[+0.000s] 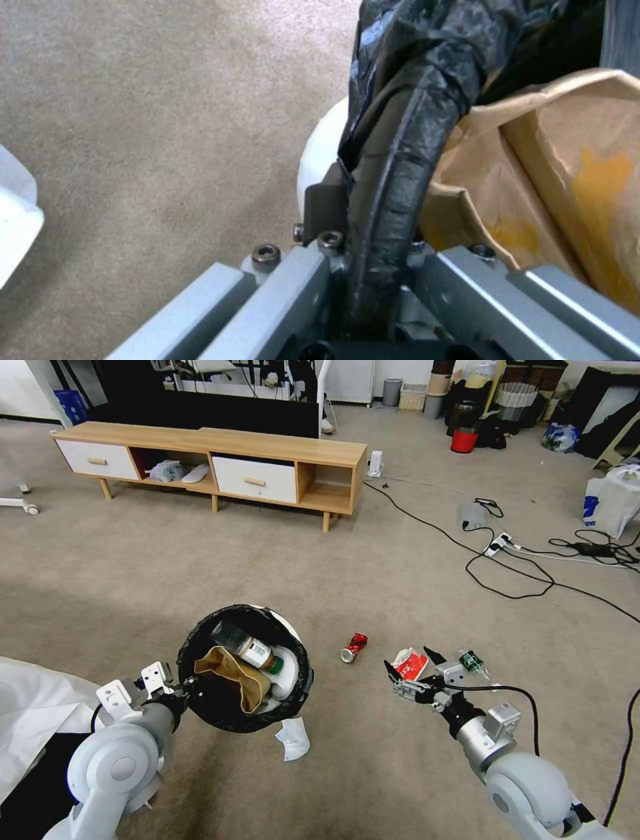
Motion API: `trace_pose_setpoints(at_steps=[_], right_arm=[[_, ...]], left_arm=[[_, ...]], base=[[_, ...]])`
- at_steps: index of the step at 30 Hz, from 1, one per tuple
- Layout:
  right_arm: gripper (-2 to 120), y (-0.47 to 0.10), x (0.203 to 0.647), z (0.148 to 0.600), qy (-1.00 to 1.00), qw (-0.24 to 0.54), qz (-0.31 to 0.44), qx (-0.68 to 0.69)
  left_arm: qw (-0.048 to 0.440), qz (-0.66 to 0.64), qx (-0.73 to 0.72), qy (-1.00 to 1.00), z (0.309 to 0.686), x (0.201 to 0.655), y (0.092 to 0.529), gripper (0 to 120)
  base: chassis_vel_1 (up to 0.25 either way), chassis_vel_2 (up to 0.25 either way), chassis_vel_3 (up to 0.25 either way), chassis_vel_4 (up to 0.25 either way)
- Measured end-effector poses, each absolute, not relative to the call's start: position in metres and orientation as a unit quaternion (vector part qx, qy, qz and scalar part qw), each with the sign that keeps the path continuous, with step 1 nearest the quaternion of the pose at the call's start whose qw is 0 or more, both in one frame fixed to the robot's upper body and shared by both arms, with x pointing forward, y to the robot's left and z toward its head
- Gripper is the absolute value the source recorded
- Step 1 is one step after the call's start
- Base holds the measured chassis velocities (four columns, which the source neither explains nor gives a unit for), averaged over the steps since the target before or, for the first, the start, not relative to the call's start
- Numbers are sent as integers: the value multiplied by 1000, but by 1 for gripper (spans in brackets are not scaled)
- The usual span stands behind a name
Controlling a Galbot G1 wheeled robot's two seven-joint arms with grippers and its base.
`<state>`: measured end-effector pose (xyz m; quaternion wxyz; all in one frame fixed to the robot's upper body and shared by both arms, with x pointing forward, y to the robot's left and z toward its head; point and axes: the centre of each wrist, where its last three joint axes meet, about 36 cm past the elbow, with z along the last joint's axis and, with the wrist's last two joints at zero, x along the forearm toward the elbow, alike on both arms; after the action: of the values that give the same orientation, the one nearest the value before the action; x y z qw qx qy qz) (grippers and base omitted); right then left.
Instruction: Pick up the trash bin and place the garbage on the floor into it.
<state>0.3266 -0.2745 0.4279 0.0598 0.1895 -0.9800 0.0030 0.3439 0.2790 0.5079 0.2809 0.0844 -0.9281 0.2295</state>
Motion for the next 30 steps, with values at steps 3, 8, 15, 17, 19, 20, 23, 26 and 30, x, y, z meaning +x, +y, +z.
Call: trace_pose_setpoints(at_steps=[3,8,15,17,19,20,23,26,30], right_arm=[[100,-273,326,427,-979,61,3,193],[100,-265,335,422,-977,64,-1,205],[100,-245,355,412,-972,81,-15,221],[100,-233,369,405,-968,92,-22,231],[100,-225,373,400,-966,100,-24,237],[100,-219,375,396,-964,108,-26,241],[100,-203,376,383,-958,137,-33,250],[100,-186,374,373,-952,168,-47,252],[100,-165,375,367,-943,207,-64,251]], left_arm=[[279,229,85,-929,509,345,279,0],[273,227,92,-930,510,350,285,0],[257,225,109,-933,514,362,299,0],[245,225,124,-935,518,371,310,0],[238,224,132,-936,520,375,316,0],[232,223,140,-936,521,378,321,0],[220,225,158,-936,524,381,334,0],[215,228,165,-935,524,381,340,0],[214,226,172,-935,520,379,344,0]], base=[[0,0,0,0],[0,0,0,0],[0,0,0,0],[0,0,0,0],[0,0,0,0],[0,0,0,0],[0,0,0,0],[0,0,0,0],[0,0,0,0]])
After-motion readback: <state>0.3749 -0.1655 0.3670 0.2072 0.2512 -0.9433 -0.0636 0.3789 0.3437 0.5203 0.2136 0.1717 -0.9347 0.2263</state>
